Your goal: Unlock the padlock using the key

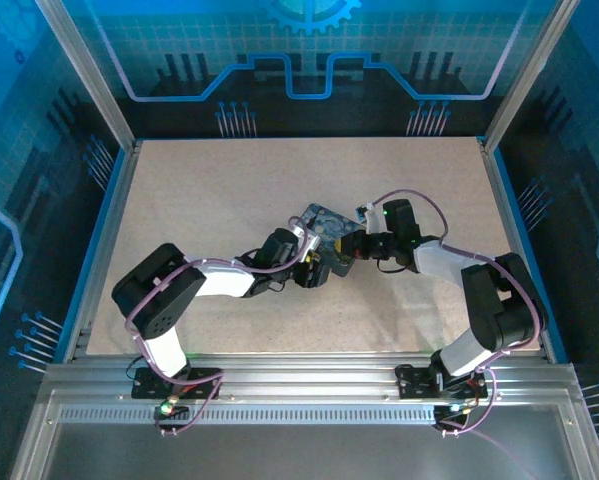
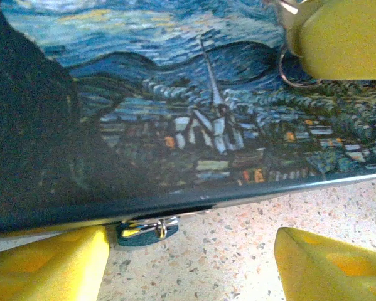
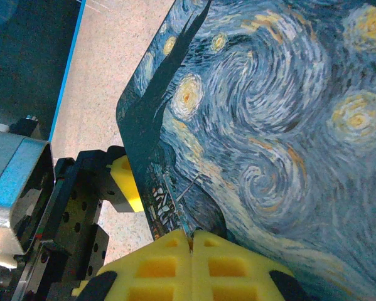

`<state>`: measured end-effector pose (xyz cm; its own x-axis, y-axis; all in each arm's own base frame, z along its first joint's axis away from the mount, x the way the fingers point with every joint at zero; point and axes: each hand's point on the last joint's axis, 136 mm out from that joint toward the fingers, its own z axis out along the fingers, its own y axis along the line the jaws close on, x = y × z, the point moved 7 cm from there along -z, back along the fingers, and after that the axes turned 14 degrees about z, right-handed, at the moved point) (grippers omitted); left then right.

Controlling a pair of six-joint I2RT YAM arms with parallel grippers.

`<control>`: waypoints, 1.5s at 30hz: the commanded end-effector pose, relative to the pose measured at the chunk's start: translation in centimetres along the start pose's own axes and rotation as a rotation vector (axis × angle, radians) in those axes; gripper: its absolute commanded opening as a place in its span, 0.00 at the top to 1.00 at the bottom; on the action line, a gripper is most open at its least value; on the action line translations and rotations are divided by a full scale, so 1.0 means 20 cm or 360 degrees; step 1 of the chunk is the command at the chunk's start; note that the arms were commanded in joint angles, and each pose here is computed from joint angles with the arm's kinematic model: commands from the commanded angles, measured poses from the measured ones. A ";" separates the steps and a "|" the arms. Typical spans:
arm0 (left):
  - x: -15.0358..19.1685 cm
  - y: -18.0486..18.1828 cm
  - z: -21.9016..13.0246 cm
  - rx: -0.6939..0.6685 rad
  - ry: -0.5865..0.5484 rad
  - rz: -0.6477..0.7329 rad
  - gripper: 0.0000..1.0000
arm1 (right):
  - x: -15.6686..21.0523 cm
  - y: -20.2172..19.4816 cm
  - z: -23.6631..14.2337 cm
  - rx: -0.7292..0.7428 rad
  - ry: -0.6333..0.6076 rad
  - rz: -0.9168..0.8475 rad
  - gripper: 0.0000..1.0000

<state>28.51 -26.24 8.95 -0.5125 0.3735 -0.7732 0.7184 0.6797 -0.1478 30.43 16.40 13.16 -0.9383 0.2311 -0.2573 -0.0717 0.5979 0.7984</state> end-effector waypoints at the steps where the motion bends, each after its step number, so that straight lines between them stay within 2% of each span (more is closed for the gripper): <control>1: -0.04 0.02 0.02 -0.0074 -0.0033 0.0070 0.28 | 0.07 -0.12 0.01 0.0169 0.0068 0.0107 1.00; 5: -0.03 0.05 0.03 -0.0156 -0.0008 0.0064 0.26 | 0.07 -0.12 0.01 0.0168 0.0069 0.0105 1.00; 11: -0.03 0.06 0.06 -0.0157 0.0002 0.0071 0.28 | 0.07 -0.13 0.01 0.0169 0.0077 0.0103 1.00; 34: -0.05 0.02 0.09 -0.0024 -0.0029 0.0042 0.58 | 0.07 -0.12 0.01 0.0156 0.0089 0.0107 1.00; 45: -0.03 0.02 0.10 -0.0034 -0.0009 0.0030 0.62 | 0.07 -0.11 0.01 0.0148 0.0085 0.0105 1.00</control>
<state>29.55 -26.62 7.65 -0.5161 0.3965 -0.7592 0.7044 0.7007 -0.1130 30.45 16.37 13.16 -0.9374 0.2274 -0.2637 -0.0785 0.5998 0.7963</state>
